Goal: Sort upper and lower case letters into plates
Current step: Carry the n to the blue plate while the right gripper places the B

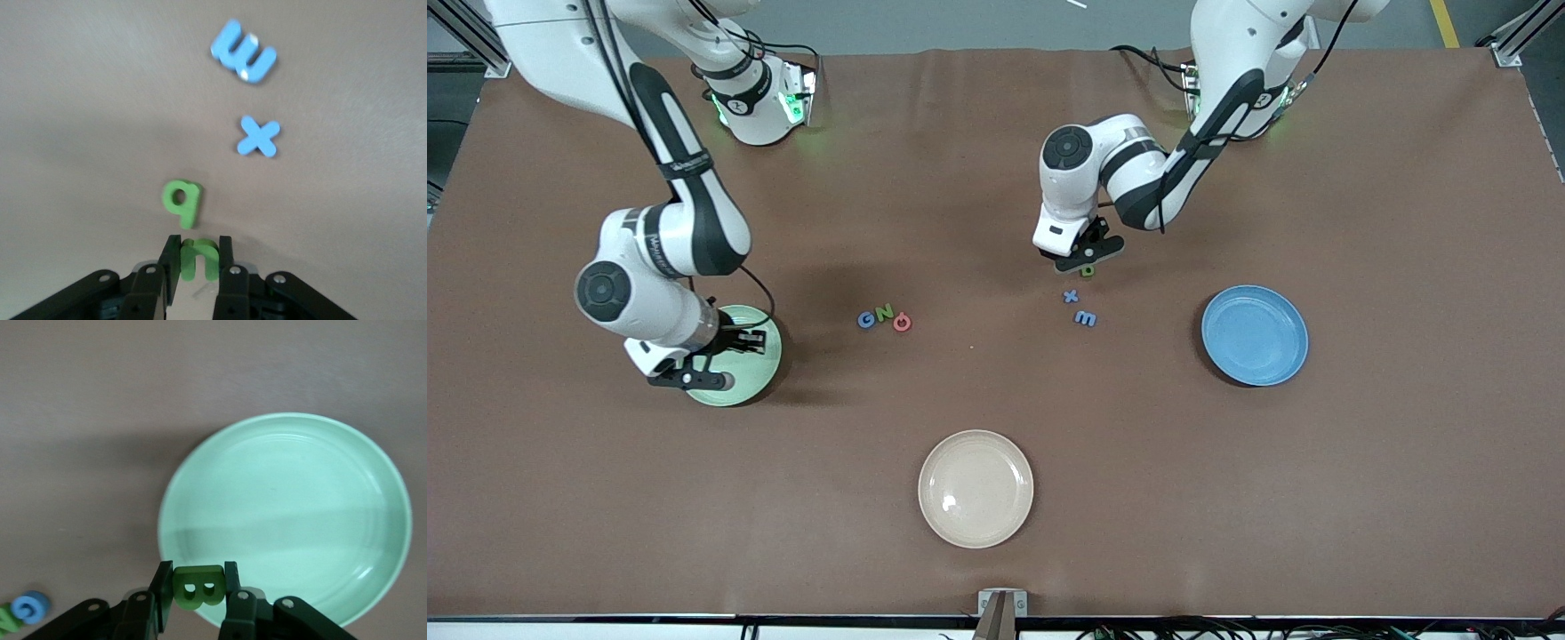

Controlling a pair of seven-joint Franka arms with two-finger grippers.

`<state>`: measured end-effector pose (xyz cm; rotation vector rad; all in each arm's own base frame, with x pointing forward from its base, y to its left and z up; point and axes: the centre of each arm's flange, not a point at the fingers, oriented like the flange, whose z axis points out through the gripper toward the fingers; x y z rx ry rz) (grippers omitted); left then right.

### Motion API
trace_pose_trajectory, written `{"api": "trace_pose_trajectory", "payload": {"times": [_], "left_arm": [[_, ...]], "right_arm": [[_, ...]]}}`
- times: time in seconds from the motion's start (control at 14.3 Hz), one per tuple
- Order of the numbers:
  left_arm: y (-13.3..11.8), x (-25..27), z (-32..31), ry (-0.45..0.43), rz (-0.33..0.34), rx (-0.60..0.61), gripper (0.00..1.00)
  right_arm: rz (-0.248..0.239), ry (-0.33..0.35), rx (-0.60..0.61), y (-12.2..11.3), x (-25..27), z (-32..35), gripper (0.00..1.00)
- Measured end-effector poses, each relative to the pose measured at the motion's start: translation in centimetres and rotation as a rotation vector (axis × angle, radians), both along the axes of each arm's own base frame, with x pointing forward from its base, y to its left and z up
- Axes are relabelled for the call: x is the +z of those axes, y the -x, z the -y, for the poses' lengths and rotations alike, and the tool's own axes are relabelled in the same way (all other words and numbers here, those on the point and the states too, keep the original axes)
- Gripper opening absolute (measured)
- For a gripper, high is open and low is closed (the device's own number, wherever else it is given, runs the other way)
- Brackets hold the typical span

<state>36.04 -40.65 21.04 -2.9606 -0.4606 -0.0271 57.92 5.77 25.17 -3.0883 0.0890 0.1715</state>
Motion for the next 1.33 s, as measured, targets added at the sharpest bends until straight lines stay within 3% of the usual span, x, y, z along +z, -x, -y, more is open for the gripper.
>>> {"api": "trace_pose_trajectory", "payload": {"times": [0.28, 0.49, 0.7, 0.91, 1.19, 1.33], "left_arm": [[-2.8, 6.6, -2.2, -0.022, -0.034, -0.058, 0.27], [-7.2, 12.4, -7.5, 0.002, -0.131, -0.152, 0.27], [-12.2, 17.5, -16.3, 0.029, -0.181, -0.304, 0.27], [-14.9, 17.8, -24.5, 0.057, -0.215, -0.41, 0.27], [-15.6, 14.3, -28.7, 0.079, -0.21, -0.46, 0.27], [-15.4, 12.0, -29.0, 0.064, -0.193, -0.489, 0.27]], "right_arm": [[-0.012, 0.0, 0.0, 1.1, -1.9, 1.8, 0.35], [-0.002, 0.003, -0.009, 1.8, -3.2, 2.8, 0.35], [-0.005, 0.007, -0.018, 2.6, -5.0, 3.3, 0.35], [-0.005, 0.007, -0.019, 2.6, -5.6, 3.8, 0.59], [-0.002, 0.004, -0.02, 2.4, -5.3, 3.1, 0.98], [-0.003, 0.008, -0.058, 2.4, -5.1, 0.7, 1.0]]}}
